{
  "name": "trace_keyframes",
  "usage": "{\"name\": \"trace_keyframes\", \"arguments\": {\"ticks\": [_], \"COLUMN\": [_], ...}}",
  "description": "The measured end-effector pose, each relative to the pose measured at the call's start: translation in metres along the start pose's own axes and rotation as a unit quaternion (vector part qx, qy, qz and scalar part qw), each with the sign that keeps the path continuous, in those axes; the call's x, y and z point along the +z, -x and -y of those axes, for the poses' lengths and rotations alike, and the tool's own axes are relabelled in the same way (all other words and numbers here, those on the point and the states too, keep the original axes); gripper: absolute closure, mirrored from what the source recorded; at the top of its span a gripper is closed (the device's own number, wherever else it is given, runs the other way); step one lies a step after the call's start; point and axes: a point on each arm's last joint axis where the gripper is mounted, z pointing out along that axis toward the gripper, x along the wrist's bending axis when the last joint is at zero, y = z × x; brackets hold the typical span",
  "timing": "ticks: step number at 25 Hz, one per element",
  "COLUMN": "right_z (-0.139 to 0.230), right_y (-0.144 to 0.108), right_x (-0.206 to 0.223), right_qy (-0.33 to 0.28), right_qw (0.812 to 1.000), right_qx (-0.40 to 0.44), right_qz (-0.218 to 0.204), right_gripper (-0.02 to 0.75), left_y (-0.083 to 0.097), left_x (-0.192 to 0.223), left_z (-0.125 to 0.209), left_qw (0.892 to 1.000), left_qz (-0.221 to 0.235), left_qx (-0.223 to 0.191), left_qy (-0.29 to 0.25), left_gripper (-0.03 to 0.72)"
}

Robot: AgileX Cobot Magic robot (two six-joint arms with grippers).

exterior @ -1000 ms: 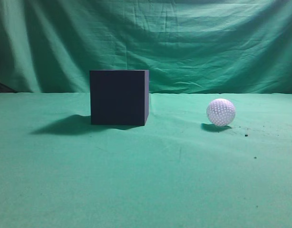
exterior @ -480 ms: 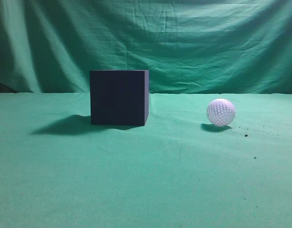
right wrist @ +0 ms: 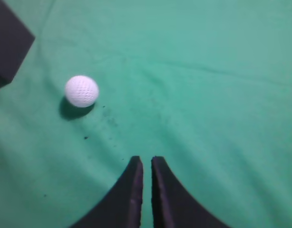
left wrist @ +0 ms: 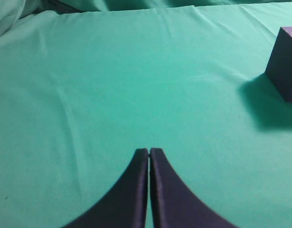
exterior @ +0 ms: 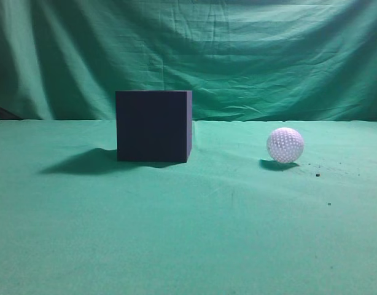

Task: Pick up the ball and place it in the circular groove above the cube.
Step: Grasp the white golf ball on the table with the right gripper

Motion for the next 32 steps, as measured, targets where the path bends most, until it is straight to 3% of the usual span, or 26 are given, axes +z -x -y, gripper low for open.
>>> {"name": "trace_keyframes", "arguments": {"ticks": [8,12,18,27,32], "right_z": [-0.034,-0.042,-0.057,-0.057,-0.056], "right_y": [-0.043,-0.064,-0.071,-0.072,-0.071], "right_x": [0.058,0.087,0.127,0.186,0.199], "right_qy": [-0.094,-0.125,-0.159,-0.215,-0.215], "right_qw": [0.987,0.973,0.971,0.963,0.965], "right_qx": [-0.106,-0.169,-0.149,-0.14,-0.138], "right_qz": [-0.073,-0.097,-0.096,-0.077,-0.065], "right_gripper": [0.687,0.503,0.2,0.204,0.204], "left_y": [0.0,0.0,0.0,0.0,0.0], "left_x": [0.0,0.0,0.0,0.0,0.0], "left_z": [0.0,0.0,0.0,0.0,0.0], "left_qw": [1.0,1.0,1.0,1.0,1.0], "left_qz": [0.0,0.0,0.0,0.0,0.0], "left_qx": [0.0,0.0,0.0,0.0,0.0], "left_qy": [0.0,0.0,0.0,0.0,0.0], "left_gripper": [0.688,0.688,0.688,0.688,0.688]}}
